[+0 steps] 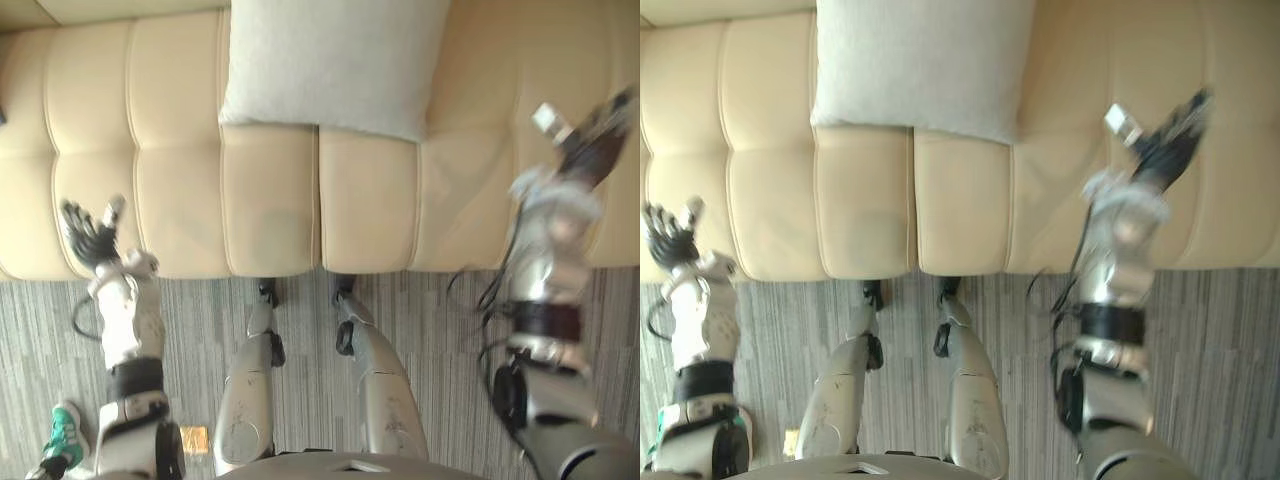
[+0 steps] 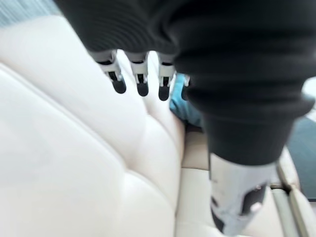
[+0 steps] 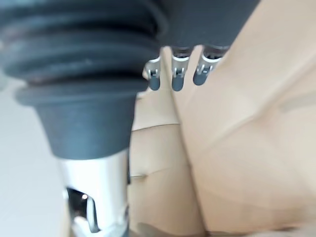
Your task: Pick up cushions and gather them together orderly.
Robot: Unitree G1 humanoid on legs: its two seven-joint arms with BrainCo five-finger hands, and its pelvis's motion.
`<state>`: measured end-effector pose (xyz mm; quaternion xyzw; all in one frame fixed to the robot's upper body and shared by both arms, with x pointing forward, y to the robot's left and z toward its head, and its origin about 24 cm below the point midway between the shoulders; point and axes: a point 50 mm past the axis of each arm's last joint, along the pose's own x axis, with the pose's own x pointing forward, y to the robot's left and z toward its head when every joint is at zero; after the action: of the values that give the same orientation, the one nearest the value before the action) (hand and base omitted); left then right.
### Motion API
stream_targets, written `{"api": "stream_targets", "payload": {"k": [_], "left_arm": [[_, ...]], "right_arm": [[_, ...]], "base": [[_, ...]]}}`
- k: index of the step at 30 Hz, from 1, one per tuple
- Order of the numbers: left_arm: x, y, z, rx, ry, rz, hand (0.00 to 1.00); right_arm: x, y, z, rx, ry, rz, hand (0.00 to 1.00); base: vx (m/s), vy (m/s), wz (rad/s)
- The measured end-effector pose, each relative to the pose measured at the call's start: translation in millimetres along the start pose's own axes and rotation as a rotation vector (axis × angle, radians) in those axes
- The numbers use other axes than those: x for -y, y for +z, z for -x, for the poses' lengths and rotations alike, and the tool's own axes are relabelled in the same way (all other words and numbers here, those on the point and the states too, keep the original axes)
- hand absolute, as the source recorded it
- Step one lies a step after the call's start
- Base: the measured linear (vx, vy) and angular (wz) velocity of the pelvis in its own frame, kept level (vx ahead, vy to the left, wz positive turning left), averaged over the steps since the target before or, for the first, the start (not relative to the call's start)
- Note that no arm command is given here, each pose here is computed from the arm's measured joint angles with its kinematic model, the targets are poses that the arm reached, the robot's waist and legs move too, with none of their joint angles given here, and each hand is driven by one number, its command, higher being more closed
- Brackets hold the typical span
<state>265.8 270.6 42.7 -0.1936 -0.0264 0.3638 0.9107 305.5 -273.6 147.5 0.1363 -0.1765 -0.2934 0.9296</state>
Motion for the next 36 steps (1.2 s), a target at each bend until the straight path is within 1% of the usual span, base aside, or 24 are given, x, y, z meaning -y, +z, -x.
{"api": "stream_targets", "payload": {"k": [3, 4, 5, 6, 7, 10, 12, 16, 18, 22, 24, 27, 31, 32, 34, 35, 36], "left_arm": [[-25, -46, 23, -0.175, 0.047, -0.040, 0.00], [-37, -65, 33, -0.254, 0.076, -0.060, 0.00], [-57, -90, 50, -0.372, 0.118, -0.102, 0.00], [-65, -99, 57, -0.417, 0.136, -0.118, 0.00], [-80, -116, 74, -0.511, 0.170, -0.146, 0.00], [-109, -151, 117, -0.725, 0.248, -0.185, 0.00], [-122, -165, 140, -0.829, 0.270, -0.220, 0.00], [-135, -173, 153, -0.905, 0.255, -0.310, 0.00], [-138, -177, 159, -0.944, 0.261, -0.329, 0.00], [-138, -179, 162, -0.970, 0.214, -0.392, 0.00], [-138, -179, 163, -0.976, 0.192, -0.429, 0.00], [-140, -178, 161, -0.975, 0.183, -0.454, 0.00], [-137, -173, 148, -0.931, 0.166, -0.466, 0.00], [-136, -169, 140, -0.900, 0.163, -0.475, 0.00], [-150, -161, 135, -0.881, 0.203, -0.504, 0.00], [-160, -156, 134, -0.874, 0.224, -0.524, 0.00], [-163, -155, 133, -0.872, 0.230, -0.530, 0.00]], "right_arm": [[16, -57, 47, -0.205, 0.014, 0.066, 0.00], [24, -77, 65, -0.287, 0.010, 0.093, 0.00], [39, -102, 92, -0.413, -0.012, 0.111, 0.00], [44, -110, 101, -0.455, -0.023, 0.118, 0.00], [57, -125, 121, -0.533, -0.045, 0.155, 0.00], [95, -154, 172, -0.737, -0.108, 0.282, 0.00], [116, -168, 201, -0.867, -0.167, 0.316, 0.00], [145, -185, 247, -1.082, -0.247, 0.391, 0.00], [153, -187, 257, -1.132, -0.280, 0.389, 0.00], [159, -191, 271, -1.215, -0.283, 0.395, 0.00], [160, -191, 271, -1.223, -0.299, 0.386, 0.00], [152, -194, 261, -1.205, -0.255, 0.400, 0.00], [147, -197, 257, -1.206, -0.232, 0.410, 0.00], [148, -198, 259, -1.225, -0.232, 0.414, 0.00], [151, -200, 268, -1.264, -0.240, 0.421, 0.00], [147, -202, 268, -1.268, -0.214, 0.432, 0.00], [143, -203, 265, -1.265, -0.196, 0.439, 0.00]], "base": [[0.08, -0.052, -0.04], [0.11, -0.073, -0.14], [0.12, -0.061, -0.17], [0.11, -0.038, -0.18], [0.13, -0.017, -0.08], [0.14, 0.007, -0.04], [0.13, 0.026, -0.12], [0.09, 0.028, -0.17], [0.07, 0.044, -0.27], [0.05, 0.043, -0.35], [0.02, 0.038, -0.52], [-0.04, 0.041, -0.60], [-0.07, 0.049, -0.10], [0.04, -0.015, 0.45], [-0.01, -0.122, 0.52], [-0.12, -0.232, 0.23], [-0.15, -0.238, 0.00]]}}
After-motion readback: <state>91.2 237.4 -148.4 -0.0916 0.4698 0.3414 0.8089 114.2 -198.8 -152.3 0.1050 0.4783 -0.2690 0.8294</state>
